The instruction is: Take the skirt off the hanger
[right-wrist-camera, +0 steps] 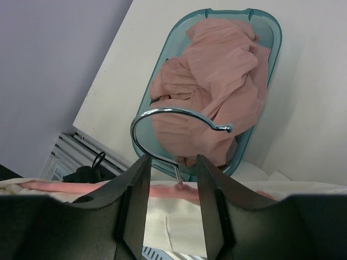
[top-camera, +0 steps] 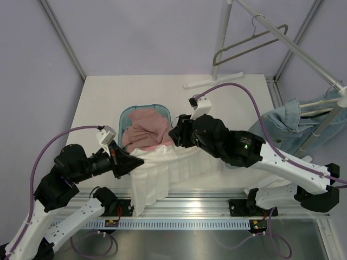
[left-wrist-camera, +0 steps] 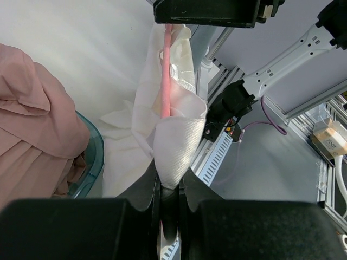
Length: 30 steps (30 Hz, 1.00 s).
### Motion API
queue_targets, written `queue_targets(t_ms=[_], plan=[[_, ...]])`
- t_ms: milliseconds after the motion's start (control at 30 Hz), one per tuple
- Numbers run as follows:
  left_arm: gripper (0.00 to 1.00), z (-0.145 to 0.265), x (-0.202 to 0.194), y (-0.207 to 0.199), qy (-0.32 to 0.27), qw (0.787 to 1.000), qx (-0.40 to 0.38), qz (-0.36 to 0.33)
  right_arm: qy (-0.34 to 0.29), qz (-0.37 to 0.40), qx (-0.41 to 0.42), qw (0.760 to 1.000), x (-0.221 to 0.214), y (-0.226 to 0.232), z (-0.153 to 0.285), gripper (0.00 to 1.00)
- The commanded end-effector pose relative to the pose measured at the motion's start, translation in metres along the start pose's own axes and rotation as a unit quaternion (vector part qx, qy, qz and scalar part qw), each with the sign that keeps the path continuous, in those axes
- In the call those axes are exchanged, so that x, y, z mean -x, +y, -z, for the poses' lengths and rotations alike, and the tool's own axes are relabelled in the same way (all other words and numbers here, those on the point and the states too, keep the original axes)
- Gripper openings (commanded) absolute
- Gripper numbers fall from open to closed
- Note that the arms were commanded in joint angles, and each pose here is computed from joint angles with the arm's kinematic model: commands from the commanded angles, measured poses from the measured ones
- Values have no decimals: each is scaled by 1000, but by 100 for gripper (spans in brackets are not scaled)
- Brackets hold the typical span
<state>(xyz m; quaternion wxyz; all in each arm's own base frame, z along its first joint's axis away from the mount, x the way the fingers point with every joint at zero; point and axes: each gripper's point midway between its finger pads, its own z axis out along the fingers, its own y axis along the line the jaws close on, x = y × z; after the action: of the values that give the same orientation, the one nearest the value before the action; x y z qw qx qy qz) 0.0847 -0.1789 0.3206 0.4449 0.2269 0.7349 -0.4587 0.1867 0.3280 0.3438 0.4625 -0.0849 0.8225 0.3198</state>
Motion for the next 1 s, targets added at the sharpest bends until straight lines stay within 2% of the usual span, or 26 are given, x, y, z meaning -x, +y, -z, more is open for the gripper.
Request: queue_targets(t_ms=[0, 67, 167, 233, 267, 300, 333, 400, 467, 533, 667, 967], plan=[[0, 8, 29, -26, -54, 997, -48, -17, -25, -10, -1, 1000, 10, -1, 5, 45], [0, 8, 33, -28, -59, 997, -52, -17, -21, -12, -5, 1000, 7, -3, 5, 39], [0, 6, 41, -30, -67, 996, -53, -19, -16, -23, 1, 1000, 1, -3, 4, 39], [0, 3, 48, -34, -71, 995, -63, -19, -11, -25, 0, 1000, -7, -6, 1, 34], [0, 3, 50, -37, -73, 995, -69, -18, -7, -25, -3, 1000, -11, -8, -1, 17], [0, 2, 50, -37, -73, 995, -71, -17, -8, -26, -6, 1000, -11, -9, -1, 6], [0, 2, 50, -38, -73, 995, -72, -17, -4, -24, -10, 1000, -13, -11, -2, 0], [0, 1, 48, -36, -71, 995, -70, -17, -4, -26, -14, 1000, -13, -12, -2, 0], [28, 0, 41, -33, -64, 995, -69, -15, -6, -28, -25, 999, -10, -16, 1, 0], [47, 1, 33, -31, -64, 995, -71, -17, -17, -35, -33, 999, -2, -18, 7, 0], [57, -3, 19, -27, -48, 996, -77, -11, -31, -45, -41, 998, 15, -21, 23, 0], [63, -15, -1, -26, -24, 994, -108, 15, -81, -67, -44, 993, 57, -28, 62, 0]])
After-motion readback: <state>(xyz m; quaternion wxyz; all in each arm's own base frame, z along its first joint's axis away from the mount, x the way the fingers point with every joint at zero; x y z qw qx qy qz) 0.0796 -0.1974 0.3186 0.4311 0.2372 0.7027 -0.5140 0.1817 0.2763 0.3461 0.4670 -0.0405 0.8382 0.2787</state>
